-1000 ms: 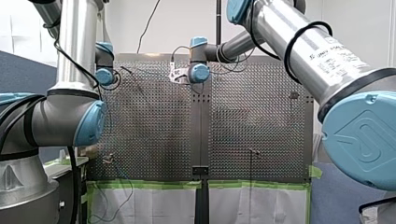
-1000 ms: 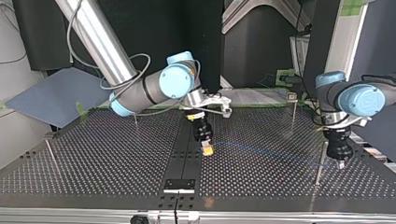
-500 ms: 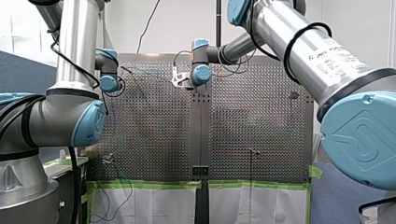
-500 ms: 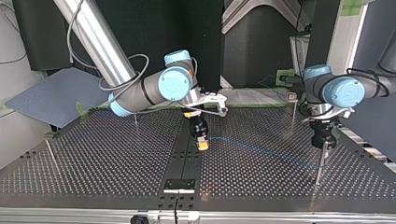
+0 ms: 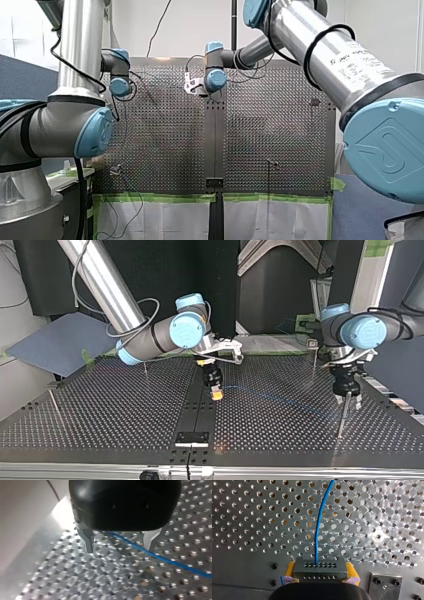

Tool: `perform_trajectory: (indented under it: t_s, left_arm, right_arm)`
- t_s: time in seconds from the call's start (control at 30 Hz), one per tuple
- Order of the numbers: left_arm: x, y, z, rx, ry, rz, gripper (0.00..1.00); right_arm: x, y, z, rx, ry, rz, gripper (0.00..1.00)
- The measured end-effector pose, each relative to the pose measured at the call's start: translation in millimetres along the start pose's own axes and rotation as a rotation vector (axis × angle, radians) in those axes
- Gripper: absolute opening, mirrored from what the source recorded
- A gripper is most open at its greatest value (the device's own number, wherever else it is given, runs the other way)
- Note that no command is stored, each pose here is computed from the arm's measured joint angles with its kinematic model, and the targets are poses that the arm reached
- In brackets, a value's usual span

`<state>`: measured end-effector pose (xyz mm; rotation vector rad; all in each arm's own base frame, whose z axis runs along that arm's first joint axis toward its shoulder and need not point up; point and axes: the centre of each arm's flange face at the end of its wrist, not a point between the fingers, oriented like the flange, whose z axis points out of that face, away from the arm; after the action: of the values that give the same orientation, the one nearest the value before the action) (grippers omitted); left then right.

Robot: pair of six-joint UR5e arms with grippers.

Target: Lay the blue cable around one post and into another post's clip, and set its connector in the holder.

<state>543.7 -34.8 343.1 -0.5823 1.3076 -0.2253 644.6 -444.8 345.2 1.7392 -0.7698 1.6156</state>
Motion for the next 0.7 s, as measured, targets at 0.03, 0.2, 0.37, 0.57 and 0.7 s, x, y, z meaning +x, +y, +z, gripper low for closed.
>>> perform_trajectory:
  t_s: [0.03,0.2,0.37,0.57,0.7]
  left_arm:
    - [-1,0.3,0,-0.005,-0.008,-0.004,1.0]
    - [0,8.3,-3,-0.037,-0.052,-0.025,1.0]
    - [11,14.7,-10,-0.028,-0.049,-0.054,1.0]
    - [33,19.8,-10,0.019,-0.021,-0.076,1.0]
    - [44,23.0,-6,0.041,-0.014,-0.067,1.0]
  right_arm:
    - [0,0.1,0.0,0.0,0.0,0.0,0.02]
    - [-1,1.1,-0.6,-0.001,-0.009,-0.004,0.02]
    - [-9,5.3,-1.8,-0.014,-0.03,-0.012,0.02]
    - [-30,18.2,-3.8,-0.062,-0.065,-0.026,0.02]
    - [-33,30.9,-5.7,-0.099,-0.062,-0.022,0.02]
